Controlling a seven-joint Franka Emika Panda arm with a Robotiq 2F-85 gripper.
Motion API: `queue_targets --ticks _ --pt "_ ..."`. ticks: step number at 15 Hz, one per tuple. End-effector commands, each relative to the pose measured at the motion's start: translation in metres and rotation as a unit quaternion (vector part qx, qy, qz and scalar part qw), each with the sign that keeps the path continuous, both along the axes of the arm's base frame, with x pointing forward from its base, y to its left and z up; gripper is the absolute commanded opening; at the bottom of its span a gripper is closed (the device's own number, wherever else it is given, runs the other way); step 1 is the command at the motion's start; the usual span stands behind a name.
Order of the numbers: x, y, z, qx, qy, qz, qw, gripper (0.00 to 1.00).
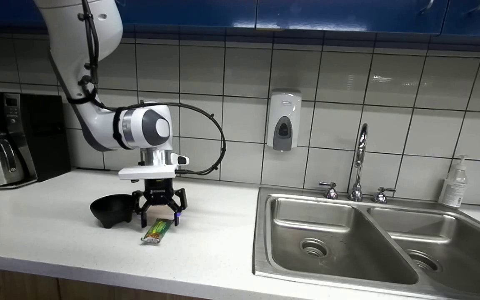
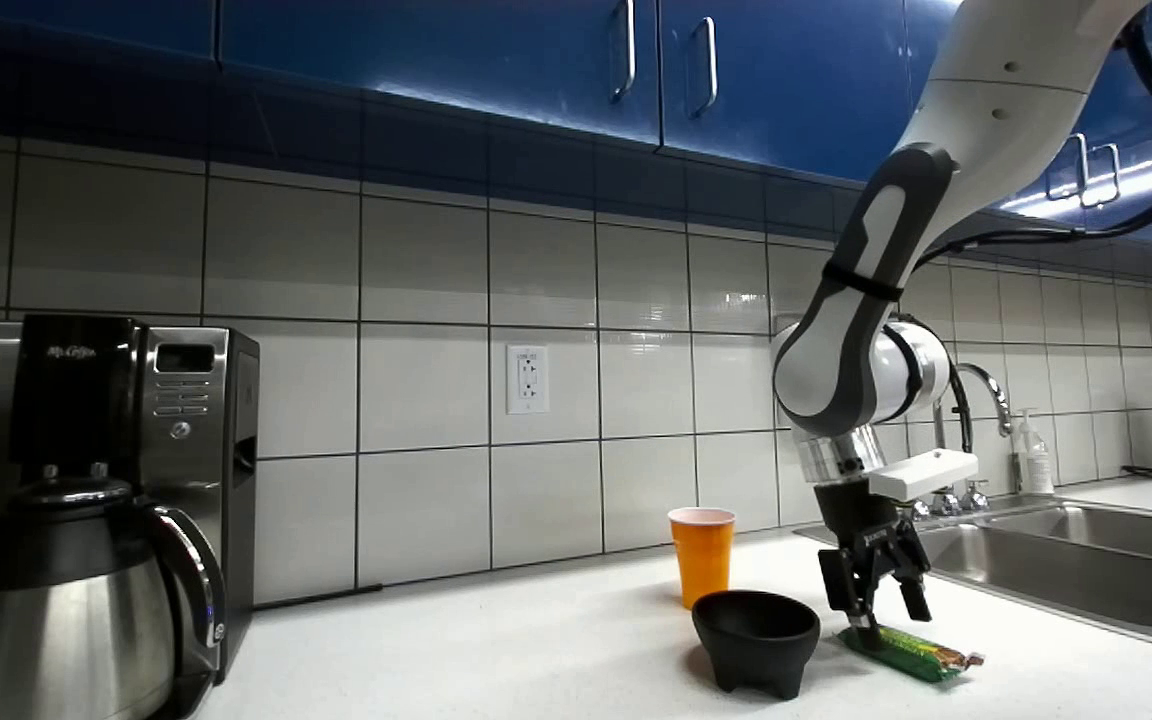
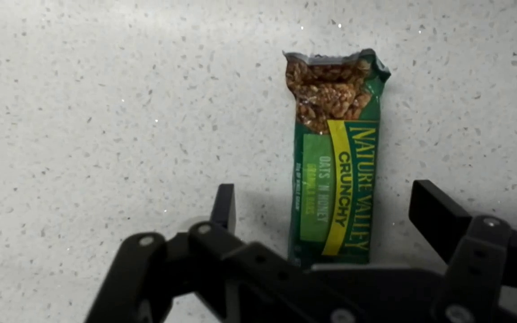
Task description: Put the candy bar into the black bowl
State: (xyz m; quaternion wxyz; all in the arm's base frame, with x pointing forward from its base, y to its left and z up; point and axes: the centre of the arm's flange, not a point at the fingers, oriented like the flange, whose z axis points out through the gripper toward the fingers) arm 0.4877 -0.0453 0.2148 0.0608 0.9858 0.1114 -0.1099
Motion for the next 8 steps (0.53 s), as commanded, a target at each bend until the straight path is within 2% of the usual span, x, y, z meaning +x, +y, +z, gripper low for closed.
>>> queue_targets --ticks 1,7,8 --pt "-0.0077 0.0022 -0.0120 -0.012 -0.004 0.008 0.9999 1.00" --pt "-0.0086 0.0022 -0.0120 -0.010 0.007 0.010 0.9999 1.00" --pt "-0.0085 0.0020 -0.0118 -0.008 0.007 0.010 0.9999 0.81"
